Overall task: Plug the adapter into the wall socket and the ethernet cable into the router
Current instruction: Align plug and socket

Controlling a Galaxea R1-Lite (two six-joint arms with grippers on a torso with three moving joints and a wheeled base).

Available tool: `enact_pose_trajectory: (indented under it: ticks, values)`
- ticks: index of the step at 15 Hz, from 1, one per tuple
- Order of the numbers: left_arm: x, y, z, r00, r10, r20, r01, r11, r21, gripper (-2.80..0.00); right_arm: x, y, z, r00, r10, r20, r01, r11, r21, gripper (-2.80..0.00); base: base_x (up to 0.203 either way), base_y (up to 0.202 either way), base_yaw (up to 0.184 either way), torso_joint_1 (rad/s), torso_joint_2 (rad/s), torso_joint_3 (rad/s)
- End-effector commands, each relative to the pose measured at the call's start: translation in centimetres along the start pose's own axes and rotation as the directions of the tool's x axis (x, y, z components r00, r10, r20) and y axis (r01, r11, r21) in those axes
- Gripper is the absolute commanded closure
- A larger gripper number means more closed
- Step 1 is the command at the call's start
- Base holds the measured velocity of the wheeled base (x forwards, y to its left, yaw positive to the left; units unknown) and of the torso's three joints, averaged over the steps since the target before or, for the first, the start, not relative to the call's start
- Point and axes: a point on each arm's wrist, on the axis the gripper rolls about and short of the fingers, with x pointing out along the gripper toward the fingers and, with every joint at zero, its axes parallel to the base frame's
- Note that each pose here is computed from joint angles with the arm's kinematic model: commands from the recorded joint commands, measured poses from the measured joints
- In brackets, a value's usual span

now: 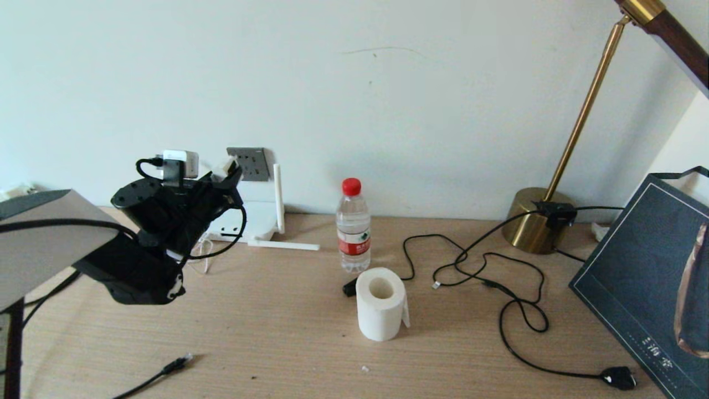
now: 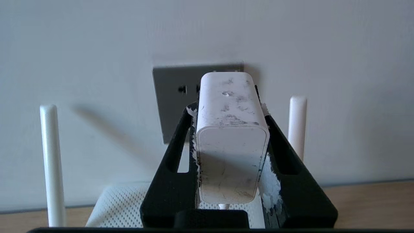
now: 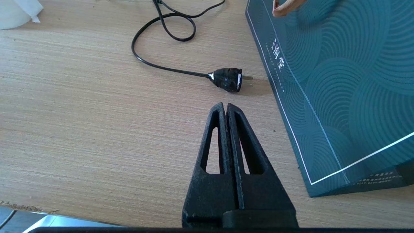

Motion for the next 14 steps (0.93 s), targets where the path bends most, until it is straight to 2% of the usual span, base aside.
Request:
enact_pose_trajectory:
  ticks: [1,8,11,14]
  values:
    - [0.0,0.1,-1.0,1.000,0.001,-0.016,-0.001,1.000,-0.001,0.00,0.0,0.0,0.0,1.000,0.002,-0.002,-0.002,1.000,-0.001,0.00,0.000,0.000,0.000,0.000,0.00,0.000]
    - [0.1,0.6,-2.6,0.994,0.008,-0.110,-0.009,1.000,-0.009,0.00,0.0,0.0,0.0,1.000,0.002,-0.002,-0.002,1.000,-0.001,0.00,0.000,0.000,0.000,0.000,0.00,0.000]
    - [1.4,1.0,-2.6,0.997,0.017,-0.078,-0.017,1.000,-0.001,0.00,0.0,0.0,0.0,1.000,0.002,-0.002,-0.002,1.000,-0.001,0.00,0.000,0.000,0.000,0.000,0.00,0.000]
    - [2.0,1.5,-2.8,0.996,0.024,-0.088,-0.024,1.000,0.000,0.00,0.0,0.0,0.0,1.000,0.002,-0.002,-0.002,1.000,-0.001,0.00,0.000,0.000,0.000,0.000,0.00,0.000]
